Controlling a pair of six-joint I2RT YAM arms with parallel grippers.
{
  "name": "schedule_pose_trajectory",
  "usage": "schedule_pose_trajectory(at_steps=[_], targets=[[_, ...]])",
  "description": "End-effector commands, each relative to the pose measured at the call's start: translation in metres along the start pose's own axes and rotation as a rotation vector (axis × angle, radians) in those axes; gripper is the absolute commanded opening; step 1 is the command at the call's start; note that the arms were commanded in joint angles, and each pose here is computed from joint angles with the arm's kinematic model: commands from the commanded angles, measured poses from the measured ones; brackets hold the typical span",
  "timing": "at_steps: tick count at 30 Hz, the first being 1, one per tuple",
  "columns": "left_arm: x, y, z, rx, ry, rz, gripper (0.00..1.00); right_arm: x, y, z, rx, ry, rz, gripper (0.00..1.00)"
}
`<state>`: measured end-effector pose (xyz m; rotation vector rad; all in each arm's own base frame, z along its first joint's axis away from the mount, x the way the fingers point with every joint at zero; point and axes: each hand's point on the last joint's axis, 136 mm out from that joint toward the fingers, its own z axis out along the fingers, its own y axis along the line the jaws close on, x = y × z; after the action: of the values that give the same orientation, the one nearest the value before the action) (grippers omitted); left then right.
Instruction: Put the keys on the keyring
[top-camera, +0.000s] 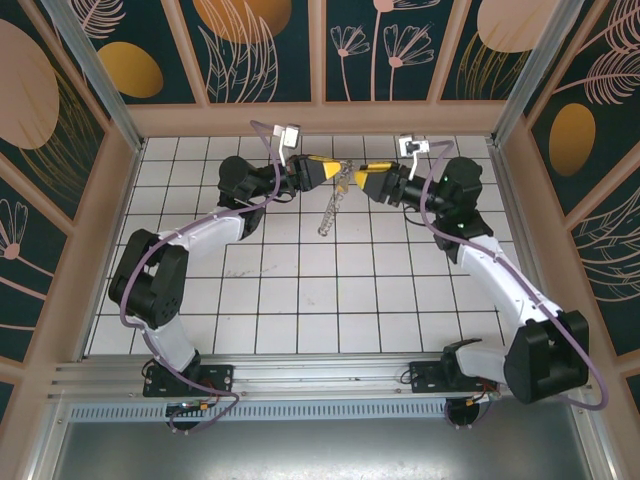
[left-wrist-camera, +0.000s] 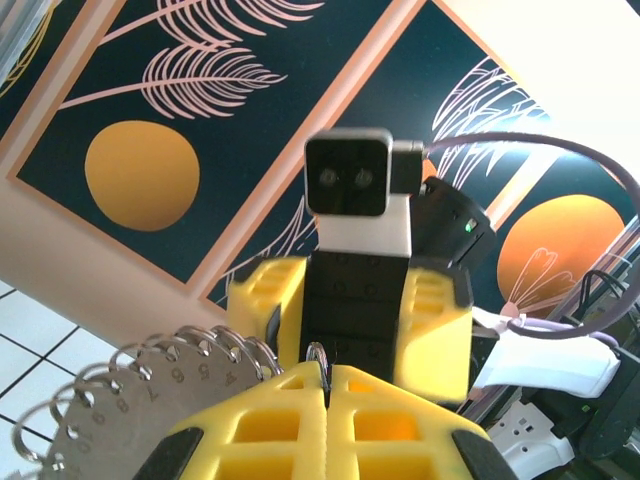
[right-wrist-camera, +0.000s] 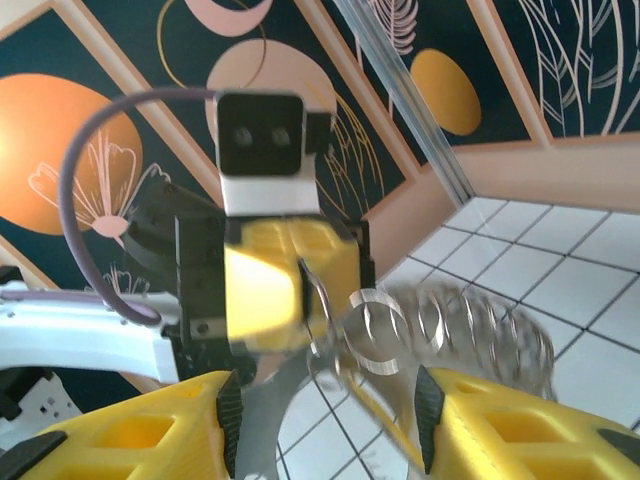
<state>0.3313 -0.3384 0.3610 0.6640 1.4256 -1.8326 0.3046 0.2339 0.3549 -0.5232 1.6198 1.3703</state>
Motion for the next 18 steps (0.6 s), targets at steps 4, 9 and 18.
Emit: schedule_pose_trajectory(at_steps=[4, 9, 18], targets=[[-0.01, -0.028, 0.003, 0.053, 0.001, 0.089, 0.0, 0.035, -0.001, -0.017, 0.064, 0.026, -0.071, 0.54], [-0.011, -0.032, 0.004, 0.063, 0.011, 0.09, 0.0, 0.051, -0.014, -0.021, 0.103, 0.04, -0.128, 0.55], [-0.016, -0.046, 0.003, 0.078, 0.009, 0.112, 0.0, 0.046, -0.013, -0.01, 0.069, 0.059, -0.163, 0.56]])
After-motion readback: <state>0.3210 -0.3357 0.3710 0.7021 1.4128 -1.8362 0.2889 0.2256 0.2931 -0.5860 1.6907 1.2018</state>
